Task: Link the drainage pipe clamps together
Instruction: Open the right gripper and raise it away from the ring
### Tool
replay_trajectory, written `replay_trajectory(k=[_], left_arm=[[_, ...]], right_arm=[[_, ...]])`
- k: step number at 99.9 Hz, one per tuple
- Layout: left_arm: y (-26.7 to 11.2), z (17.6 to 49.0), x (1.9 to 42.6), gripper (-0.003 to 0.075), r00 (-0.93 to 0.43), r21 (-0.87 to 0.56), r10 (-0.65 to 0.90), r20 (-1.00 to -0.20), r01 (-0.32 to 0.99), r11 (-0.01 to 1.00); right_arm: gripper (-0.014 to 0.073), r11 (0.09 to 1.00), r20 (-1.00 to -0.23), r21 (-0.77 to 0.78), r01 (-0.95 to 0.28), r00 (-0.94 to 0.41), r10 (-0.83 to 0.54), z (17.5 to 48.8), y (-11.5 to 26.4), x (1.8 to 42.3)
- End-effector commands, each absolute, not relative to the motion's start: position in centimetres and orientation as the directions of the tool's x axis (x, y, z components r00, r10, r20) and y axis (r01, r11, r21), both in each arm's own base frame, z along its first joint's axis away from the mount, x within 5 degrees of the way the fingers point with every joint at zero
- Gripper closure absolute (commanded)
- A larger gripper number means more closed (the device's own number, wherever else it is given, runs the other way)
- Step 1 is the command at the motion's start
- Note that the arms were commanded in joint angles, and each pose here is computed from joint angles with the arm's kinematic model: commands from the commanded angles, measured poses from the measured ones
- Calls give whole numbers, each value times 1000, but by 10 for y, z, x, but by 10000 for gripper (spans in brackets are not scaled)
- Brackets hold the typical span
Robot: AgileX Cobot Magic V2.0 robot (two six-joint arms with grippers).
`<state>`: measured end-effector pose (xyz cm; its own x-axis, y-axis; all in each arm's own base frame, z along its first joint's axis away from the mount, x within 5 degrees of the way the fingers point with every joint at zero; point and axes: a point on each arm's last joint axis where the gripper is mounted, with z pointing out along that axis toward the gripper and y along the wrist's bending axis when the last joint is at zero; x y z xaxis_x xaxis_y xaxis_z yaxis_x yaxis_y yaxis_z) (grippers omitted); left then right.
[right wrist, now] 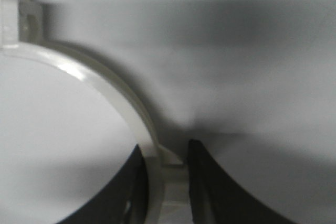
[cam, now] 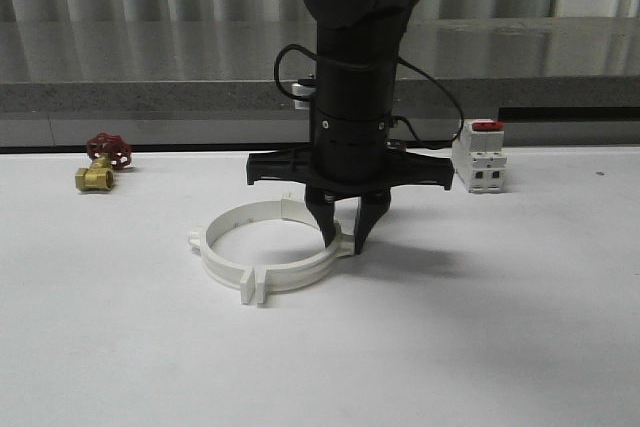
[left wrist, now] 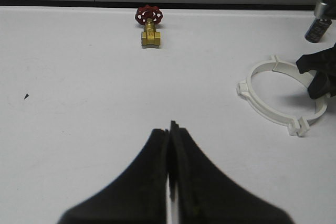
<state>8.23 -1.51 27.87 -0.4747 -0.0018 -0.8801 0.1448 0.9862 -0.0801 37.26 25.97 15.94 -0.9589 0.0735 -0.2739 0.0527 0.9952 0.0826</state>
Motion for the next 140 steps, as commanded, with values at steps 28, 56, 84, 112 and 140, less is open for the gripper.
replay_trajectory(k=[28,56,84,112,140], left_arm=[[-14,293,85,741,-392,-87,-27,-919,135,987],[-14,293,85,741,-392,-87,-27,-919,135,987],[-14,293,85,741,-392,-87,-27,-919,135,987],[-14,293,85,741,-392,-87,-27,-919,135,987],[-14,293,85,741,-392,-87,-27,-919,135,987]], right_arm=[[461,979,-321,197,57,-940,119,187,268,374],[120,977,-323,205,56,-939,122,187,269,374],[120,979,-426,199,-40,-903,50,215,264,376],[120,976,-556,175,-128,-831,-10,282,218,379],[120,987,-657,136,-89,-753,23,330,131,356]])
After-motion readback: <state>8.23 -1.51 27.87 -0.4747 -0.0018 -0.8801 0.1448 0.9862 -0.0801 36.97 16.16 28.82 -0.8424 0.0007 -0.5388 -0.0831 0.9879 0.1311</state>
